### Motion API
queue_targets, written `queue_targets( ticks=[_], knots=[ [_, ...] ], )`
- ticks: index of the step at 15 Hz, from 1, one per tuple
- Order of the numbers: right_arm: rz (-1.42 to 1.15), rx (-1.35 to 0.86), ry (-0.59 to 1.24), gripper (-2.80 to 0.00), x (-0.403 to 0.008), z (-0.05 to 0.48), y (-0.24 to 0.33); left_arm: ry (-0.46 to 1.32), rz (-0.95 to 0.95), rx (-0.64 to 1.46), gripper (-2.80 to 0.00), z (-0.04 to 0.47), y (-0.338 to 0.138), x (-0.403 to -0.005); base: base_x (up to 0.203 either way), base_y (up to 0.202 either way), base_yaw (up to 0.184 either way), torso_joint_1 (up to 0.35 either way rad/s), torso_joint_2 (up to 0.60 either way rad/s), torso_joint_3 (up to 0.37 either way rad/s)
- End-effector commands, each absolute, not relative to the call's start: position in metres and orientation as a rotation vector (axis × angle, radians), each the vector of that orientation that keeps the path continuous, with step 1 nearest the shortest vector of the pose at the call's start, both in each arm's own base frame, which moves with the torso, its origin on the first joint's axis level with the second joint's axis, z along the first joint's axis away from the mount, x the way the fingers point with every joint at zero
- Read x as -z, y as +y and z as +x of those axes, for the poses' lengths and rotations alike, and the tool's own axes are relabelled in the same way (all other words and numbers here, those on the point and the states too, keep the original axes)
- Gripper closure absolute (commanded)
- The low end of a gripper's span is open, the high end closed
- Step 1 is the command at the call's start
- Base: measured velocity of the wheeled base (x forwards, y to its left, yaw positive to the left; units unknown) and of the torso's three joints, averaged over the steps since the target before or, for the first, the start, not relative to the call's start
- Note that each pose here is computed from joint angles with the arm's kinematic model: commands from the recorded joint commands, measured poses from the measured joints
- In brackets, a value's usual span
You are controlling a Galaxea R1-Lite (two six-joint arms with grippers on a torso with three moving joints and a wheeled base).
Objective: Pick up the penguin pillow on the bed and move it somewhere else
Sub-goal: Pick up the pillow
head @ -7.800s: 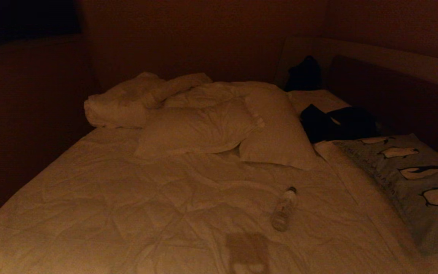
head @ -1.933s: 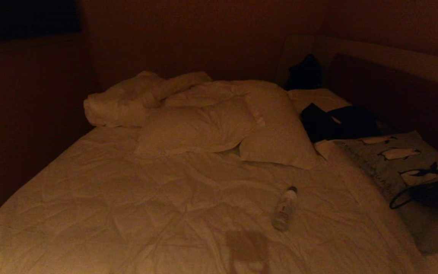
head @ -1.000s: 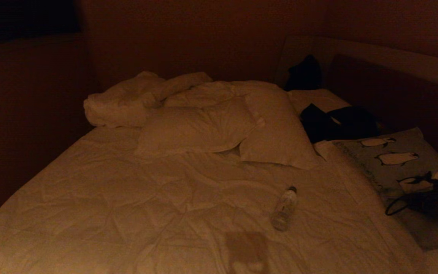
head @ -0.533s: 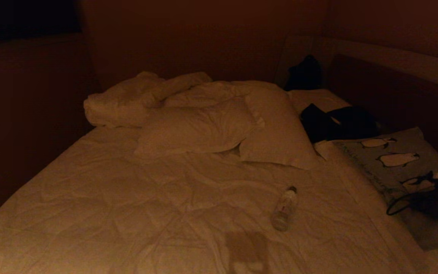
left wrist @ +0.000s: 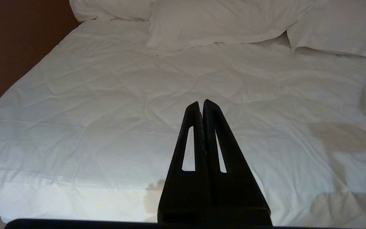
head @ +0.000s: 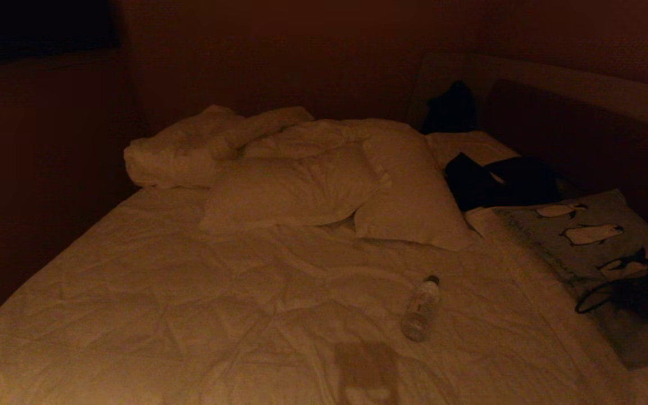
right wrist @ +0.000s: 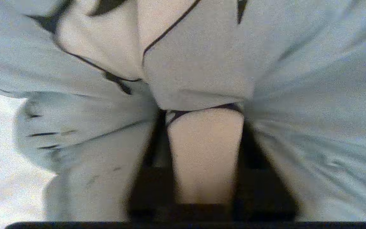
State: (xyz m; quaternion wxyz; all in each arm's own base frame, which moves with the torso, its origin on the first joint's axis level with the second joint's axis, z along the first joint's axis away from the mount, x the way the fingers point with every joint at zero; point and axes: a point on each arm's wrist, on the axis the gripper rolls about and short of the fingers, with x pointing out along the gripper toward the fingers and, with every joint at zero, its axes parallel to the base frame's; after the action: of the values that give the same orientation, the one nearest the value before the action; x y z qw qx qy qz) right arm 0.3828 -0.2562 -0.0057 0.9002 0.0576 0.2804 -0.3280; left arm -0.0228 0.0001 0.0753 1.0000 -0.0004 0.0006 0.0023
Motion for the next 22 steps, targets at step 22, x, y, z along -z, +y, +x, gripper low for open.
queue_targets(
  ticks=[22],
  knots=[
    [0.003,0.674,0.091,0.00,-0.232,0.295,-0.187,0.000,-0.002,-0.005,0.00,-0.023,0.000,-0.075,0.000,0.000,0.000,0.000,0.00,0.000]
  ],
)
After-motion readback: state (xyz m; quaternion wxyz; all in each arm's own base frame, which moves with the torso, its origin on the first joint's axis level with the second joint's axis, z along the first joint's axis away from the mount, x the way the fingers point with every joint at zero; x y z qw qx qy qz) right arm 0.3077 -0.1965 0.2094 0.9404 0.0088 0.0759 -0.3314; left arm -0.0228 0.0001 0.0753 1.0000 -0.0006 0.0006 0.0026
